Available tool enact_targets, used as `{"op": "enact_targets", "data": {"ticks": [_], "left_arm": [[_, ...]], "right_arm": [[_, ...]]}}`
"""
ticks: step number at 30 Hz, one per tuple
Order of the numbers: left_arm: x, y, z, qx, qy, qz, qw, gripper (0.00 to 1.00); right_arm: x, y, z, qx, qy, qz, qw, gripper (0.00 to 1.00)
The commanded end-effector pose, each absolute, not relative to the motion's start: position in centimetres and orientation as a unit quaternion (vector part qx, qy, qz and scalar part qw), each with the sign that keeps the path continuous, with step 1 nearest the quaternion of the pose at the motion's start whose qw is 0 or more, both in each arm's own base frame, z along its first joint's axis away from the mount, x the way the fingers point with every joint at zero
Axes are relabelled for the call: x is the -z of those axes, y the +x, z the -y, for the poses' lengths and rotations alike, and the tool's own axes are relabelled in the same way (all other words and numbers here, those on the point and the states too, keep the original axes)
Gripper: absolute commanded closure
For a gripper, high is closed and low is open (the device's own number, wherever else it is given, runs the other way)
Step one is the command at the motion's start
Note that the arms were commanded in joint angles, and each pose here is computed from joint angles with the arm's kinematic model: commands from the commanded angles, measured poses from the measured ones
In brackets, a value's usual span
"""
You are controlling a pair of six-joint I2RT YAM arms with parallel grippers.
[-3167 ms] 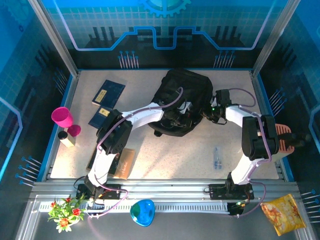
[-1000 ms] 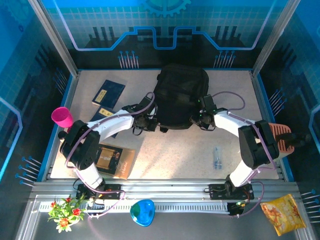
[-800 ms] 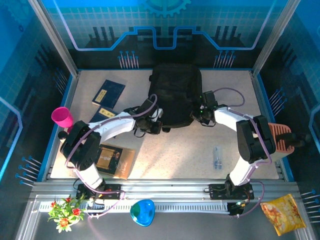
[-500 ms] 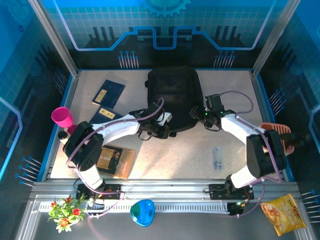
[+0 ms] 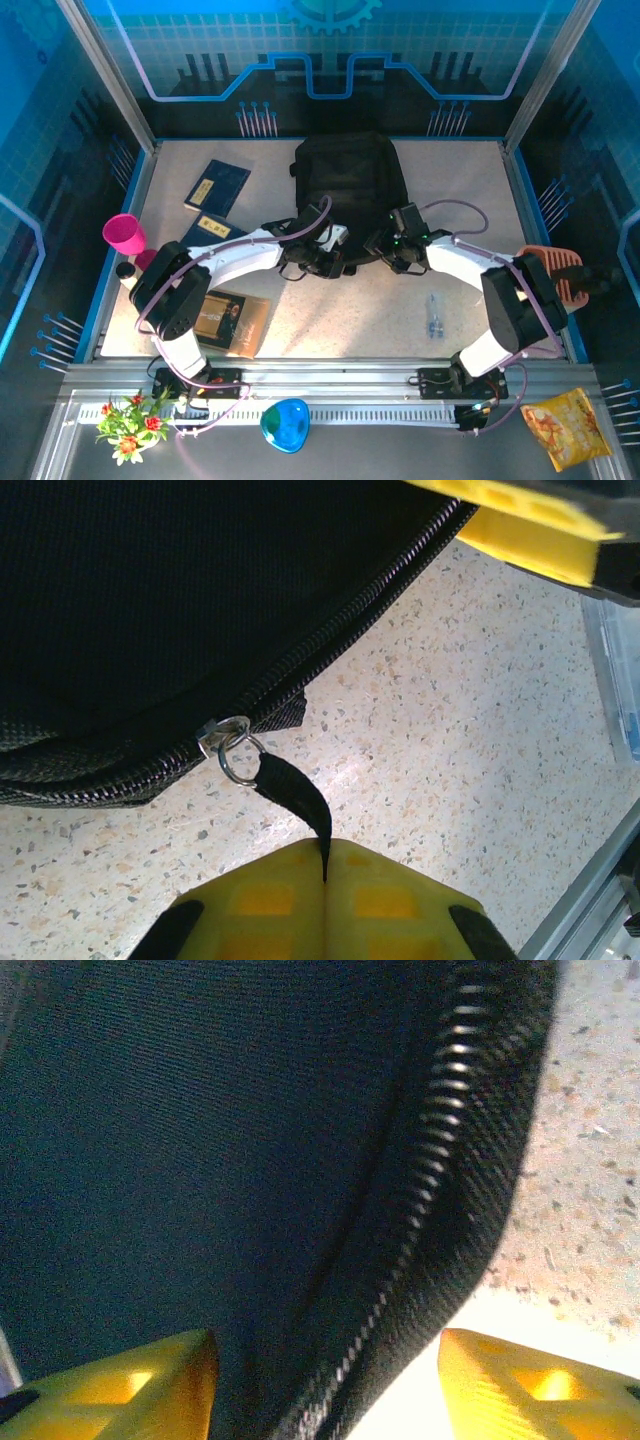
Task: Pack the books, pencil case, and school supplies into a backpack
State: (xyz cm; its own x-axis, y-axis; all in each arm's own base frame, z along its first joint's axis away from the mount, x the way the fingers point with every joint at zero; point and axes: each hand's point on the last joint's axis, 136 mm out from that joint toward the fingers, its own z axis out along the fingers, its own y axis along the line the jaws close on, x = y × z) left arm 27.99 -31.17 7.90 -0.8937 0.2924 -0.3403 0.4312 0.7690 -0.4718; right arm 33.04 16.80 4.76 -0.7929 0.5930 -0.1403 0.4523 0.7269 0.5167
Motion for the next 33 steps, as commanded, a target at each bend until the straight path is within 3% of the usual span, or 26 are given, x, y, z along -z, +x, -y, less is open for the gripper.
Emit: {"op": "enact_targets", "data": {"ticks": [1,6,8,21,27,33], "left_arm": [[-8.1,27.8,31.1,0.268,0.2,-0.935,0.117,1.0],[-7.5,28.0,27.9,0.186,0.21,-0.951,0.127,1.0],[-7.2,28.4,25.9,0.148,0.211,-0.956,0.136,1.0],[-6.2,32.0,18.2,0.093,0.12,-0.978,0.146,1.0],[-7.0,32.7,19.7,0.14,0.127,-0.971,0.147,1.0],[-11.8,32.2,23.4,0.228,0.176,-0.94,0.184,1.0]], "right_arm": [[-4.9,33.8,-17.7,-0.237,0.292,-0.914,0.152,0.5],[-4.6,33.8,-15.7,-0.195,0.299,-0.918,0.174,0.74],[-4.6,33.8,-14.7,-0.18,0.302,-0.918,0.183,0.78],[-4.7,33.7,-14.6,-0.187,0.296,-0.917,0.19,0.86],[-6.2,34.1,-14.6,-0.196,0.28,-0.916,0.209,0.87],[-8.3,35.0,-14.4,-0.204,0.255,-0.914,0.241,0.87]]}}
